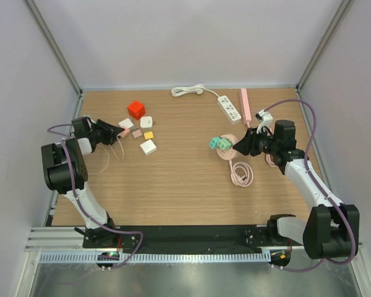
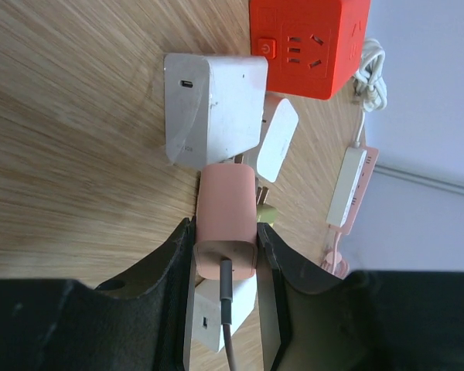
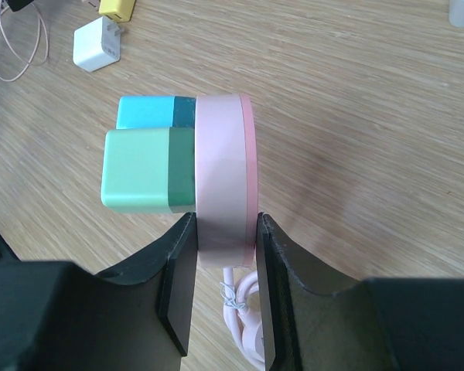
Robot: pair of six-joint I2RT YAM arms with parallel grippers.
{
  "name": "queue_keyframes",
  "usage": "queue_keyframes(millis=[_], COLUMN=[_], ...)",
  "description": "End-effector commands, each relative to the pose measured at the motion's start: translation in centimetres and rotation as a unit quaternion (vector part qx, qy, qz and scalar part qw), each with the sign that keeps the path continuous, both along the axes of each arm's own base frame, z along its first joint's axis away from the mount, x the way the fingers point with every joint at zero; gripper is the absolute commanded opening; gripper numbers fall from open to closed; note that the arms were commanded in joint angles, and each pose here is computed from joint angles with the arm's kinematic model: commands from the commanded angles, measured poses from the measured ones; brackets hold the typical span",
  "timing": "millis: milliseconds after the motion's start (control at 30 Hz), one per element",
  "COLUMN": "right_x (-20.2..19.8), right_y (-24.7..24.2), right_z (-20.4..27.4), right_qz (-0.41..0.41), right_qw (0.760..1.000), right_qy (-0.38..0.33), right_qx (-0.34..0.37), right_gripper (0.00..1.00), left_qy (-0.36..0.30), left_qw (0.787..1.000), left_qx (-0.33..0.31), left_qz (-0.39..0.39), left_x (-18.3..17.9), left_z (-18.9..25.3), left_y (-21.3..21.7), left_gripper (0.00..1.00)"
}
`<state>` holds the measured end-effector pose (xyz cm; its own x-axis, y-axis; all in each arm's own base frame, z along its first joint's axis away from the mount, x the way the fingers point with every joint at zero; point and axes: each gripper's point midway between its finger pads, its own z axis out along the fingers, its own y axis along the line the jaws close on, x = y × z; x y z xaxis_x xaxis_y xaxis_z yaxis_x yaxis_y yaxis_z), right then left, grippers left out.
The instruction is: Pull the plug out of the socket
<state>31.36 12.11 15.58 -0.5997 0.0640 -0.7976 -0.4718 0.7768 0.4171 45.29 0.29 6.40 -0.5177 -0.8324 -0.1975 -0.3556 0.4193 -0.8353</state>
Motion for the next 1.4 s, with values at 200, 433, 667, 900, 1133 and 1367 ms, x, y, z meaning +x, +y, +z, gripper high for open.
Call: queue_keyframes(millis=[200, 433, 667, 900, 1133, 1367], right_x=[1.2, 1.2, 1.1, 1.0, 0.8, 0.5], right_y=[0.5, 0.6, 0.6, 0.6, 0.8, 1.0], right_z=[3.4, 3.5, 3.6, 3.6, 3.8, 3.6], right_qz=[0.017, 0.020, 0.021, 0.024, 0.033, 0.043], right_qw=[0.998, 0.998, 0.998, 0.997, 0.997, 0.997], right_qy=[-0.062, -0.063, -0.063, -0.063, -0.067, -0.063], right_qx=[0.017, 0.019, 0.022, 0.024, 0.024, 0.027], right_gripper=[0.01, 0.01, 0.01, 0.01, 0.01, 0.01], left_qy=[0.009, 0.030, 0.022, 0.018, -0.002, -0.082], left_qw=[0.999, 0.998, 0.992, 0.979, 0.963, 0.965], left_qx=[0.006, 0.034, 0.121, 0.201, 0.267, 0.248], left_qz=[-0.048, -0.051, -0.038, -0.039, -0.024, -0.013], left_x=[0.2, -0.5, -0.9, -1.7, -2.4, -3.1], left_z=[-1.1, -1.6, 0.8, 3.8, 7.3, 12.4], left_y=[-0.4, 0.1, 2.2, 3.8, 5.4, 3.8], left_gripper=[0.12, 0.43, 0.77, 0.88, 0.91, 0.97])
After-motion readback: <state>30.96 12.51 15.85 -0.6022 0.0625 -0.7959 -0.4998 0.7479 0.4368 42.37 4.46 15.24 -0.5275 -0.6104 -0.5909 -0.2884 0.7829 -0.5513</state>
